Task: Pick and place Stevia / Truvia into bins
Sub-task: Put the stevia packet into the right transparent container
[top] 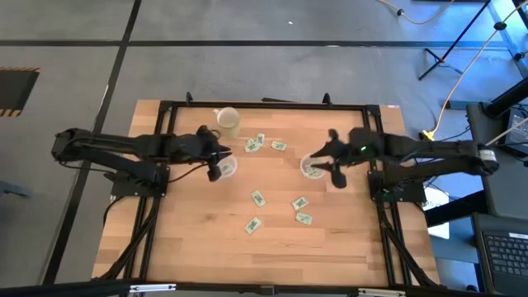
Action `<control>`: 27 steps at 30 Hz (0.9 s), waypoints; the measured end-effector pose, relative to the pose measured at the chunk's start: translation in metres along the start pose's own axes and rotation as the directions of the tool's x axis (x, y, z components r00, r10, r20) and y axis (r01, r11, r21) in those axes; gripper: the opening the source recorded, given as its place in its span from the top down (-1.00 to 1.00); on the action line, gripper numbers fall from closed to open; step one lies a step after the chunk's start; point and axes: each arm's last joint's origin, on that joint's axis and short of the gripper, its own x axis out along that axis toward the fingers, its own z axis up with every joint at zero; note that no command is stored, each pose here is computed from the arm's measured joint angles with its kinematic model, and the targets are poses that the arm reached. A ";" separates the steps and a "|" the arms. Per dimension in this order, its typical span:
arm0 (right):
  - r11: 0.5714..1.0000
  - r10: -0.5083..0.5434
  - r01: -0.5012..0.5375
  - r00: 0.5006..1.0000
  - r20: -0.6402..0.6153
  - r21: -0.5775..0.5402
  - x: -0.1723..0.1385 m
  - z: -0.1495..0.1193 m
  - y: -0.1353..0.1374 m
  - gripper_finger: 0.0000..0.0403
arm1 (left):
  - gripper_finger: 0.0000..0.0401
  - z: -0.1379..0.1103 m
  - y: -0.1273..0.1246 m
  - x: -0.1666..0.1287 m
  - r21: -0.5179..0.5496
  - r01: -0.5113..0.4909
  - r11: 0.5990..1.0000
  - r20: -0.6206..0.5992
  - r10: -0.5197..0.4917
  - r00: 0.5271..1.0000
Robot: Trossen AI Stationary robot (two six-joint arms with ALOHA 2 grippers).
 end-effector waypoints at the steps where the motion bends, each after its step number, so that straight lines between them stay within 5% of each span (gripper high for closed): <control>1: 1.000 0.010 -0.010 0.999 -0.034 -0.014 0.007 -0.001 0.004 0.25 | 0.70 -0.004 0.001 -0.003 -0.007 0.010 1.000 0.027 -0.010 1.000; 8: 0.998 0.067 -0.069 0.978 -0.197 -0.003 0.045 -0.014 0.042 0.25 | 0.70 -0.037 0.009 -0.011 -0.076 0.063 0.995 0.166 -0.049 0.985; 16: 0.999 -0.036 0.042 0.930 -0.366 0.009 0.082 -0.045 0.074 0.25 | 0.70 -0.064 0.014 -0.015 -0.087 0.144 0.986 0.307 -0.111 0.945; 27: 0.972 -0.118 0.207 0.840 -0.529 0.113 0.115 -0.081 0.082 0.25 | 0.70 -0.072 0.018 -0.022 -0.054 0.188 0.981 0.398 -0.151 0.905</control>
